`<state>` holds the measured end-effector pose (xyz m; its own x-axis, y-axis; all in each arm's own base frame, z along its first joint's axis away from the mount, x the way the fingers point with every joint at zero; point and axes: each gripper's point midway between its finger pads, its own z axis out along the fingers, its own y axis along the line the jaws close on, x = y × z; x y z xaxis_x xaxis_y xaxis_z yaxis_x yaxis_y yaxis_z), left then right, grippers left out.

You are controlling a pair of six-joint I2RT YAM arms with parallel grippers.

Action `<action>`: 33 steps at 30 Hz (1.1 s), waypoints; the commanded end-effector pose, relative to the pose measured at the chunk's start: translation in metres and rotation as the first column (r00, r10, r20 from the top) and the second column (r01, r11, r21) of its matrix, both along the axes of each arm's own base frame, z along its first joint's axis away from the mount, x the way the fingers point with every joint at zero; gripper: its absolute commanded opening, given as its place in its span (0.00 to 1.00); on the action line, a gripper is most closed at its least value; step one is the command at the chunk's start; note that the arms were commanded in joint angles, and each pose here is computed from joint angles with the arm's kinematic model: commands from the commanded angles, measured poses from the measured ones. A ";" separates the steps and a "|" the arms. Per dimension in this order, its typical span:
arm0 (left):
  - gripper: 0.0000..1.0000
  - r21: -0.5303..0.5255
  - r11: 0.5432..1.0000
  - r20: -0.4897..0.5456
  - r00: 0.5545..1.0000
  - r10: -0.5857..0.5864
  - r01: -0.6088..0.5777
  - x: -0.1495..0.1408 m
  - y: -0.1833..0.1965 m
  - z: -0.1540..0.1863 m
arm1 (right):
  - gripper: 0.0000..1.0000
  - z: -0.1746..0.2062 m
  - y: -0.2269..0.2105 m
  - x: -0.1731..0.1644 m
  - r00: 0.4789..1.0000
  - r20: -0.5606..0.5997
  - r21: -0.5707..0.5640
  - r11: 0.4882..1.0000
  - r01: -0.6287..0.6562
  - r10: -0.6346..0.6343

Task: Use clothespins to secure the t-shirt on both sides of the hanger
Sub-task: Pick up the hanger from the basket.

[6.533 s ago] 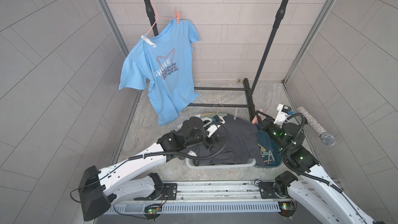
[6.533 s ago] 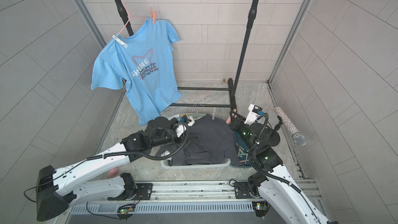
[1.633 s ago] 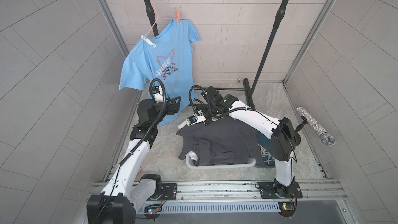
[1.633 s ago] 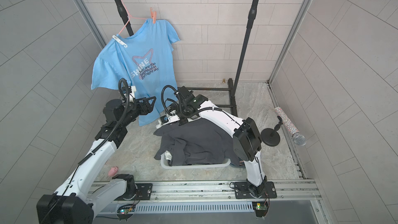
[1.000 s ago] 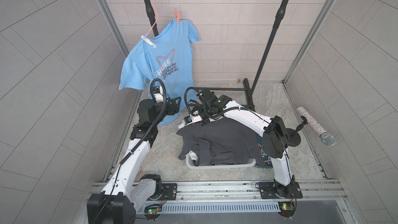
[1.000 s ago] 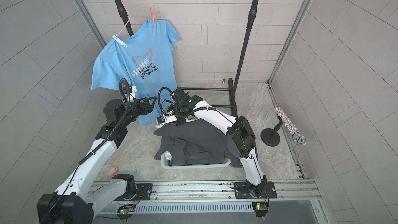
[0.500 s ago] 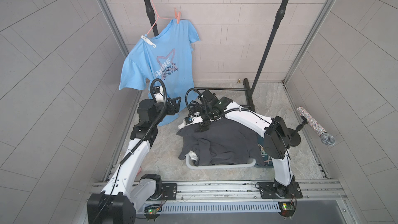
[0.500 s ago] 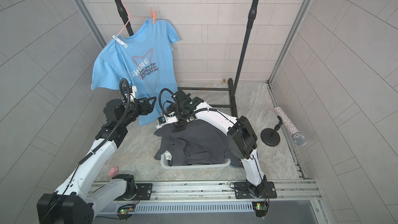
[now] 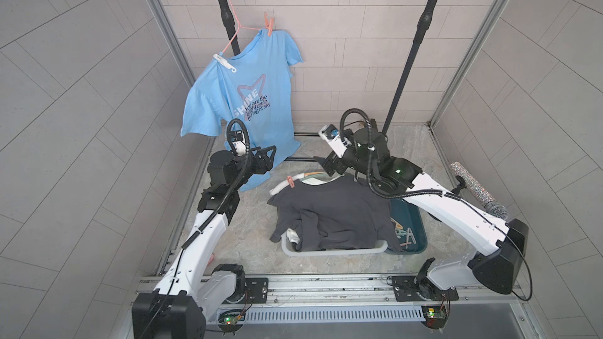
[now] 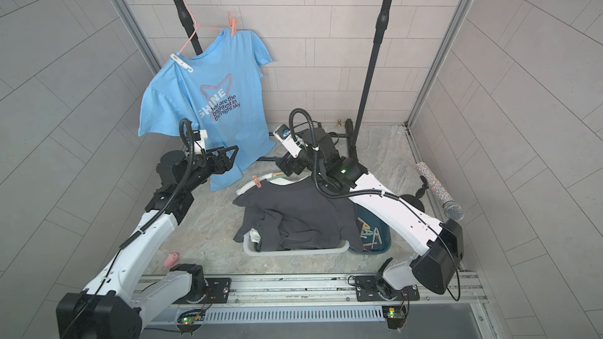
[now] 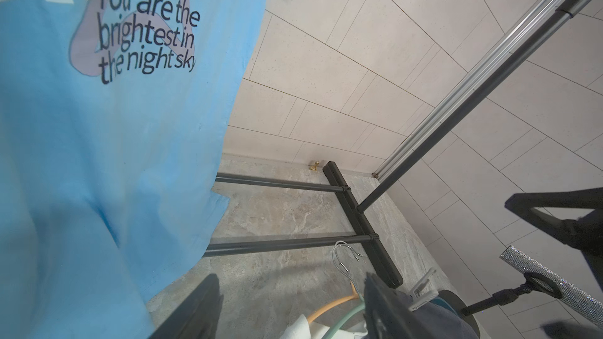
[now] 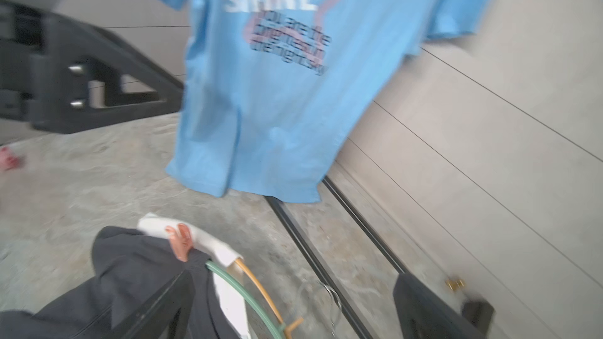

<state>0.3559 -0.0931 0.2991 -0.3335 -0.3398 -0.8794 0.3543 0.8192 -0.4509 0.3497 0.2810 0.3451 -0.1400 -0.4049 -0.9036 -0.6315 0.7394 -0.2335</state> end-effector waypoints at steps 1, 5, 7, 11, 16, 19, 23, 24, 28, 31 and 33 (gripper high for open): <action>0.72 -0.007 1.000 0.015 1.000 -0.018 0.018 -0.001 -0.004 0.003 | 1.00 -0.062 -0.041 0.003 0.957 -0.193 -0.158 0.970 0.186 -0.215; 0.72 0.012 1.000 0.000 1.000 -0.008 0.008 -0.001 -0.003 0.001 | 1.00 -0.102 -0.067 0.007 0.906 -0.295 -0.388 0.904 0.178 -0.305; 0.72 0.022 1.000 0.001 1.000 -0.004 0.004 -0.001 -0.002 0.000 | 0.96 -0.117 -0.074 0.013 0.887 -0.315 -0.476 0.865 0.160 -0.337; 0.72 0.037 0.999 -0.007 1.000 0.005 -0.004 -0.002 0.000 -0.003 | 0.72 -0.145 -0.072 0.030 0.862 -0.354 -0.561 0.820 0.115 -0.363; 0.72 0.049 0.999 0.002 1.000 -0.007 0.007 -0.002 -0.002 -0.002 | 0.65 -0.162 -0.061 0.050 0.837 -0.374 -0.582 0.804 0.124 -0.399; 0.72 0.053 0.999 0.000 1.000 -0.003 0.003 -0.002 -0.001 -0.003 | 0.62 -0.168 -0.055 0.062 0.834 -0.366 -0.585 0.799 0.138 -0.412; 0.72 0.052 0.999 0.000 1.000 -0.011 0.011 -0.002 -0.003 -0.003 | 0.55 -0.176 -0.059 0.074 0.829 -0.323 -0.618 0.765 0.182 -0.457; 0.72 0.052 0.999 0.002 1.000 -0.013 0.013 -0.002 -0.003 -0.003 | 0.52 -0.177 -0.059 0.076 0.829 -0.318 -0.620 0.762 0.185 -0.460; 0.71 0.051 0.999 0.003 1.000 -0.006 0.005 -0.001 -0.002 -0.002 | 0.41 -0.180 -0.056 0.081 0.832 -0.311 -0.615 0.764 0.193 -0.460; 0.71 0.050 0.999 -0.004 1.000 0.006 -0.006 0.000 0.000 -0.004 | 0.33 -0.180 -0.052 0.085 0.837 -0.303 -0.601 0.773 0.202 -0.455; 0.71 0.050 0.999 -0.005 1.000 0.008 -0.008 0.000 0.000 -0.005 | 0.31 -0.182 -0.050 0.087 0.839 -0.301 -0.600 0.774 0.203 -0.453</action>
<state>0.3548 -0.0921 0.2862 -0.3628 -0.3048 -0.8806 0.3313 0.8411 -0.4276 0.4294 0.2294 0.1618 -0.6518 -0.6644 -0.3657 -0.5258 0.7433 -0.4135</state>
